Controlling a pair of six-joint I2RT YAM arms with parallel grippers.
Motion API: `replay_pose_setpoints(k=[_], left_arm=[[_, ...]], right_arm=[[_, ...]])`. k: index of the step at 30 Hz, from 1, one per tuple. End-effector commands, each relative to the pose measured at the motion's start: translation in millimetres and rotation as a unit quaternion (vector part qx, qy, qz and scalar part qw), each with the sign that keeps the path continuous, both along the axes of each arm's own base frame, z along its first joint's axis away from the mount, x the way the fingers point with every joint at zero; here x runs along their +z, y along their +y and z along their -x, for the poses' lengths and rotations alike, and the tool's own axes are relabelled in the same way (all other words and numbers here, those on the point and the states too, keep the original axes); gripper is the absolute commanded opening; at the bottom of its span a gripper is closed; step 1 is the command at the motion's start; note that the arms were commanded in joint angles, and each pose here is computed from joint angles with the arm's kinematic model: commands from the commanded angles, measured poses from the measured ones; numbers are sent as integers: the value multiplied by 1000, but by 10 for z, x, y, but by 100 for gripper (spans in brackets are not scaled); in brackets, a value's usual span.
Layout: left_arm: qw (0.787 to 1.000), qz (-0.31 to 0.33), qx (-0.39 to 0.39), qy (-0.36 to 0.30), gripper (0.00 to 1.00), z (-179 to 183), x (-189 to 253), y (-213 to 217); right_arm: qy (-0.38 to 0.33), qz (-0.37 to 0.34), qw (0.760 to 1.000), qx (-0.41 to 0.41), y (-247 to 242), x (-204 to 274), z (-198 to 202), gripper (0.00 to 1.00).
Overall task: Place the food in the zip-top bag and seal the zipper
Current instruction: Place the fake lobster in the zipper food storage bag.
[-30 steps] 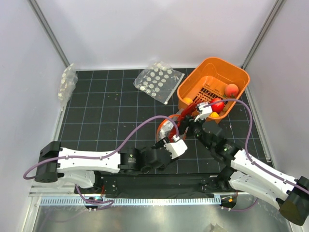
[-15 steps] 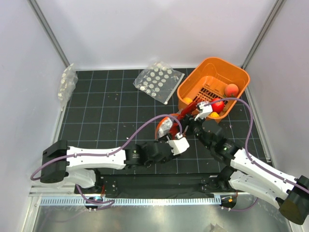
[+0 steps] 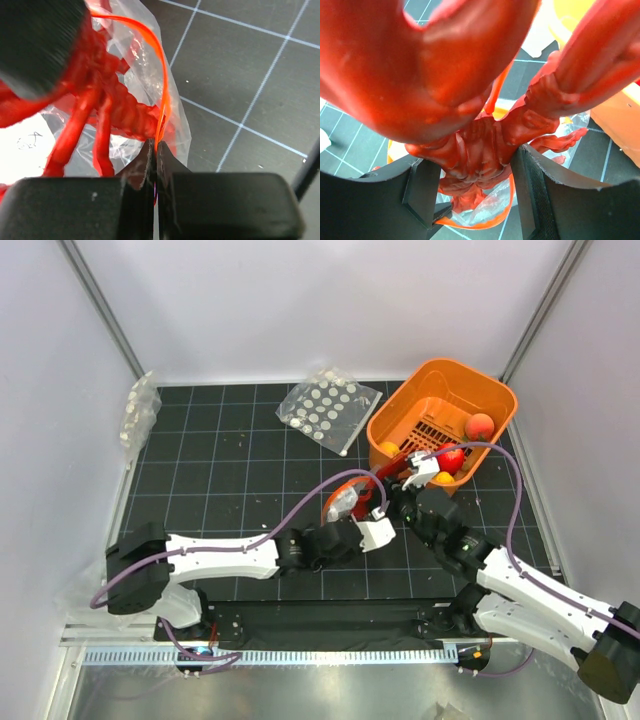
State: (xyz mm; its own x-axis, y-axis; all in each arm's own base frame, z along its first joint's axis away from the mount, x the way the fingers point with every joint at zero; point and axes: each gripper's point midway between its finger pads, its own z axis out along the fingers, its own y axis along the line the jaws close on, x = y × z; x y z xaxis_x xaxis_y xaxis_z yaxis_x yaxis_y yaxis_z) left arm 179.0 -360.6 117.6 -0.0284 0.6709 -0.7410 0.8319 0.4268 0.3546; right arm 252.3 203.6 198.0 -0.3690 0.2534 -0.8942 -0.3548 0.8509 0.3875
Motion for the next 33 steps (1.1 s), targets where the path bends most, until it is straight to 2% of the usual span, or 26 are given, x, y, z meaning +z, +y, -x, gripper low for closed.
replay_pose_setpoints(k=[1,3,11,18,27,31,33], left_arm=[[1000,16,-11,0,0,-42,157,-141],[1000,15,-16,7,0,-19,229,-135],[997,72,-15,7,0,13,1181,-177],[993,118,-6,9,0,52,1605,-95],[997,70,14,17,0,77,1198,103],[998,67,0,20,0,279,1068,58],[997,70,-10,22,0,410,1023,-25]], right_arm=[[-47,-41,998,-9,44,433,-80,1],[-49,-36,998,-7,42,427,-79,1],[-84,-15,996,13,78,505,-51,1],[-90,-3,995,30,130,463,11,1],[-58,27,993,99,267,385,276,3],[-19,21,989,142,276,377,515,8],[9,12,990,138,205,360,609,9]])
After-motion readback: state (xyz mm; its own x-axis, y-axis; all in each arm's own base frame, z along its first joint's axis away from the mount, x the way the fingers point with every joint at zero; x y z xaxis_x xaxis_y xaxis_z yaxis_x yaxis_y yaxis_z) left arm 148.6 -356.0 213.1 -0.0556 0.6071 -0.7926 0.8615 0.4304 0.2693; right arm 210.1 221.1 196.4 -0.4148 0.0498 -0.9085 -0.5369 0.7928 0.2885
